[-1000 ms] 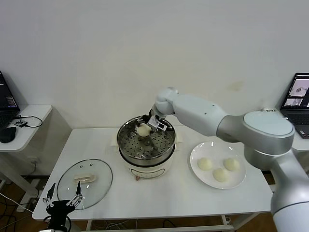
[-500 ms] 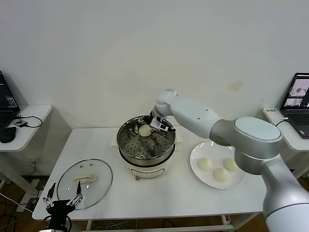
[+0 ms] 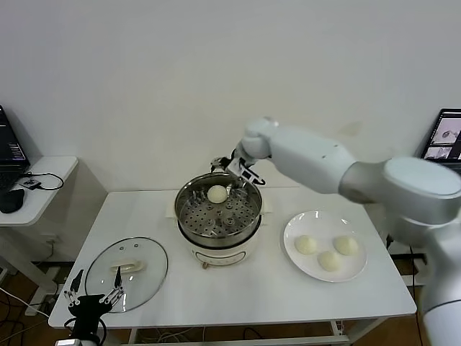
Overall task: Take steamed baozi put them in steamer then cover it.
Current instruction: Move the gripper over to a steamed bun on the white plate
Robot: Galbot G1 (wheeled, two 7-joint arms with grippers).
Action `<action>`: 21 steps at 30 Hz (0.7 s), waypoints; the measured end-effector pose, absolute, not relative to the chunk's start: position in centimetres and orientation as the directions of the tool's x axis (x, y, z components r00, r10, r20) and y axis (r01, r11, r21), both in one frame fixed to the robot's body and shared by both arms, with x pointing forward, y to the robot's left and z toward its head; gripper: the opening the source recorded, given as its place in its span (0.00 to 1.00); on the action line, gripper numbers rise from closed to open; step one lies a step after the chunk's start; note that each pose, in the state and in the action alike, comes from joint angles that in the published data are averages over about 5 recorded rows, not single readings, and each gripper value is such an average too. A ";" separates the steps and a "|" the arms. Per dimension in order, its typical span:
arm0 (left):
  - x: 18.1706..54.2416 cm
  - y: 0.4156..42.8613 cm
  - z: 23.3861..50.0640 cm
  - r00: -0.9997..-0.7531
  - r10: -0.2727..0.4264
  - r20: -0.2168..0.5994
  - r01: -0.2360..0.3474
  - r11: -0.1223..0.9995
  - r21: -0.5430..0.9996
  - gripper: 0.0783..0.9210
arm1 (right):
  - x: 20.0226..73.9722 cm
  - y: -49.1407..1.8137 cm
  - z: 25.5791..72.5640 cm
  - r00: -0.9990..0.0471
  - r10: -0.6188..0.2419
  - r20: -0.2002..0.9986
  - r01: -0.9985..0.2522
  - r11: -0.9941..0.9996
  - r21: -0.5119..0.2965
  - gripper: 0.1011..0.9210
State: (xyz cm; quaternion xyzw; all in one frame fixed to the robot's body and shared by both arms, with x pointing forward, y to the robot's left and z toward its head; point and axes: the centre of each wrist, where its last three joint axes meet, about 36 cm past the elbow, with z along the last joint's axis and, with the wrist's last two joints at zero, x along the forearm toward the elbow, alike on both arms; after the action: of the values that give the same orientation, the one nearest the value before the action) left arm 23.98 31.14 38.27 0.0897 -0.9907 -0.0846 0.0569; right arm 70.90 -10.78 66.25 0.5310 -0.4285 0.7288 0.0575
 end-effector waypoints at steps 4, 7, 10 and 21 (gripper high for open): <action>24.3 31.3 38.8 -0.977 -0.190 0.093 -0.171 0.969 0.176 0.88 | 69.0 -14.8 67.9 -0.454 -0.344 0.822 -0.642 -0.513 -0.570 0.88; 24.4 31.6 39.1 -0.977 -0.191 0.093 -0.172 0.968 0.181 0.88 | 67.2 -18.2 68.3 -0.457 -0.323 0.828 -0.709 -0.429 -0.559 0.88; 24.6 31.8 39.2 -0.977 -0.192 0.093 -0.173 0.967 0.185 0.88 | 65.3 -21.6 68.0 -0.452 -0.299 0.840 -0.763 -0.359 -0.538 0.88; 24.9 31.8 39.5 -0.977 -0.189 0.096 -0.169 0.967 0.191 0.88 | 59.9 -30.0 62.3 -0.393 -0.217 0.894 -0.876 -0.207 -0.436 0.88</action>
State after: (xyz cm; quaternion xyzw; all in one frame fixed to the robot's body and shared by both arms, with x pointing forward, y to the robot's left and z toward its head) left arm 24.85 31.84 39.53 0.0905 -0.9901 -0.0914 0.0567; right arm 59.88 -29.96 62.31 0.4802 -0.5689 0.6107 0.2699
